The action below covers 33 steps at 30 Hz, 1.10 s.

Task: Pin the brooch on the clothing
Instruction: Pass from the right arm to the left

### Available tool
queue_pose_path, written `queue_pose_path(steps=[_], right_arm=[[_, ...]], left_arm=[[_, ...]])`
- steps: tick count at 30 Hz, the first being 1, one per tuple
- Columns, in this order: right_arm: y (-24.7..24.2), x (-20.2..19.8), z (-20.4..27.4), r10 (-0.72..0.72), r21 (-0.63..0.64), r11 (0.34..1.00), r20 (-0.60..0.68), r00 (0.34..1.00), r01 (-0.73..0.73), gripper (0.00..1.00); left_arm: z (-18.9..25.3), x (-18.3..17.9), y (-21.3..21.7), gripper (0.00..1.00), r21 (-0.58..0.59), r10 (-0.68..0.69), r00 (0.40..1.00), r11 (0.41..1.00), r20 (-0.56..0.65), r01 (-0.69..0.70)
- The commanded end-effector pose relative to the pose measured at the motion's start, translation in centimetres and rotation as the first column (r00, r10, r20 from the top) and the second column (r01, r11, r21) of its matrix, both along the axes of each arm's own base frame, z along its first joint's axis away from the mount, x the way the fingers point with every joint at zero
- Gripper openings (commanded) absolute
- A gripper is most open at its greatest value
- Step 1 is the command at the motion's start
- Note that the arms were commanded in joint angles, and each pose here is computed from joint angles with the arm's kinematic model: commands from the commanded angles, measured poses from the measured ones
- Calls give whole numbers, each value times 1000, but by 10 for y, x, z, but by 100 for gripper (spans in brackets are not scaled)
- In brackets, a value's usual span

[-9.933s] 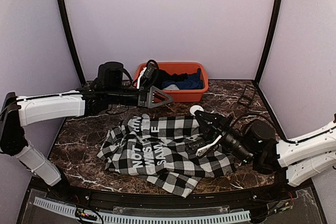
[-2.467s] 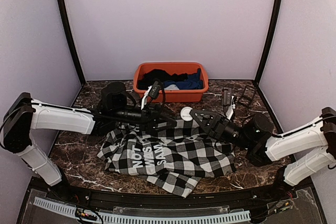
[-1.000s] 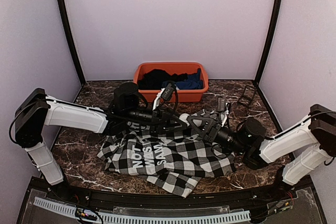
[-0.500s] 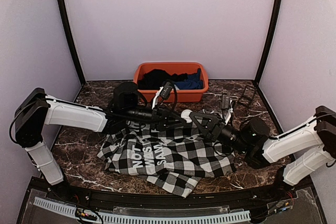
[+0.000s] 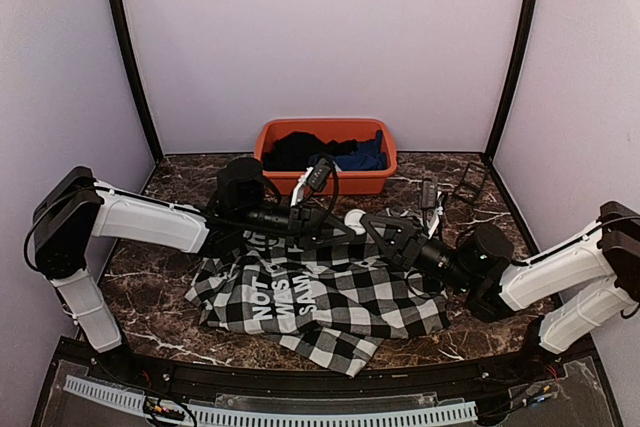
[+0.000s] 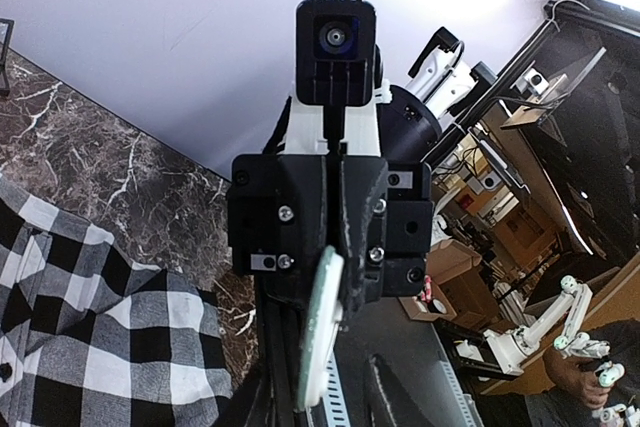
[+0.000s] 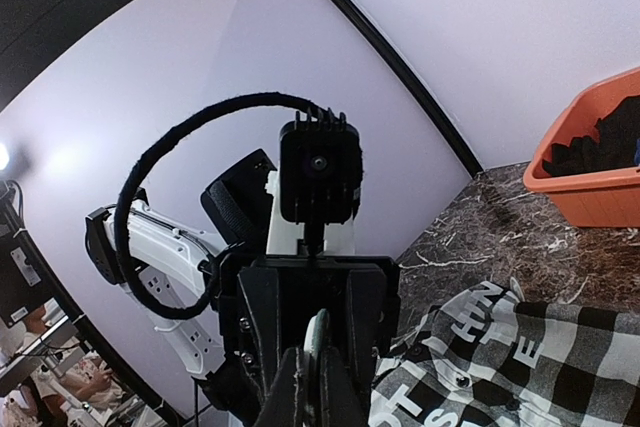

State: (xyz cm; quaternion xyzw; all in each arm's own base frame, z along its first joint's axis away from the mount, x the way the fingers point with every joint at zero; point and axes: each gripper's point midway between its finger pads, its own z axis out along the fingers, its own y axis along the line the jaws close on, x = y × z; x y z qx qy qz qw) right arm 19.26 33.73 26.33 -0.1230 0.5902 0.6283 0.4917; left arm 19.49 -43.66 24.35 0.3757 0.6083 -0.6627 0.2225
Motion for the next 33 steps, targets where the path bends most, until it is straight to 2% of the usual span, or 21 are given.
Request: queue_pose_path(steps=[1,5,7,8,10,17,18,20,22,23,24,25,27,29,33], right_arm=[[-30,-21,80,-34,292,956,200,979,-27,0],[-28,-20,77,-25,287,957,193,981,-32,0],[-27,-20,76,-24,287,957,192,981,-33,0],[-27,-20,76,-23,286,958,191,981,-33,0],[-26,-19,75,-21,284,958,189,982,-34,0],[-22,-20,71,-10,255,966,188,982,-39,0],[-21,-20,70,-6,244,969,190,982,-41,6],[-21,-18,68,10,203,978,187,982,-48,28],[-20,-14,60,19,113,993,167,986,-38,44],[-25,-14,67,10,85,996,176,984,-25,50],[-28,-13,68,-2,33,999,185,983,-4,54],[-30,-12,71,-15,-25,999,194,981,20,58],[-33,-10,79,-31,-155,986,229,973,68,65],[-33,-12,88,-4,-266,961,271,963,79,67],[-20,-26,88,165,-483,875,274,947,-13,69]], left_arm=[[12,-5,-1,29,-37,-32,999,999,27,33],[16,-4,-2,22,-49,-29,999,998,36,31],[17,-4,-2,15,-50,-31,999,998,36,33],[17,-4,-2,7,-50,-32,999,998,37,34],[18,-4,-3,1,-51,-33,999,998,38,35],[18,-5,-2,1,-49,-37,999,998,38,39],[19,-5,-1,1,-48,-38,998,998,41,40],[18,-8,1,1,-35,-52,998,998,40,54],[17,-12,6,1,-4,-60,997,998,48,60],[7,-14,9,1,47,-60,998,997,19,59],[13,-18,14,1,46,-58,996,997,72,55],[1,-21,19,1,110,-61,997,992,38,57],[-7,-26,30,1,187,-54,996,982,66,40],[-12,-32,41,1,259,-61,993,965,103,33],[-20,-44,60,1,368,-129,979,928,160,62]])
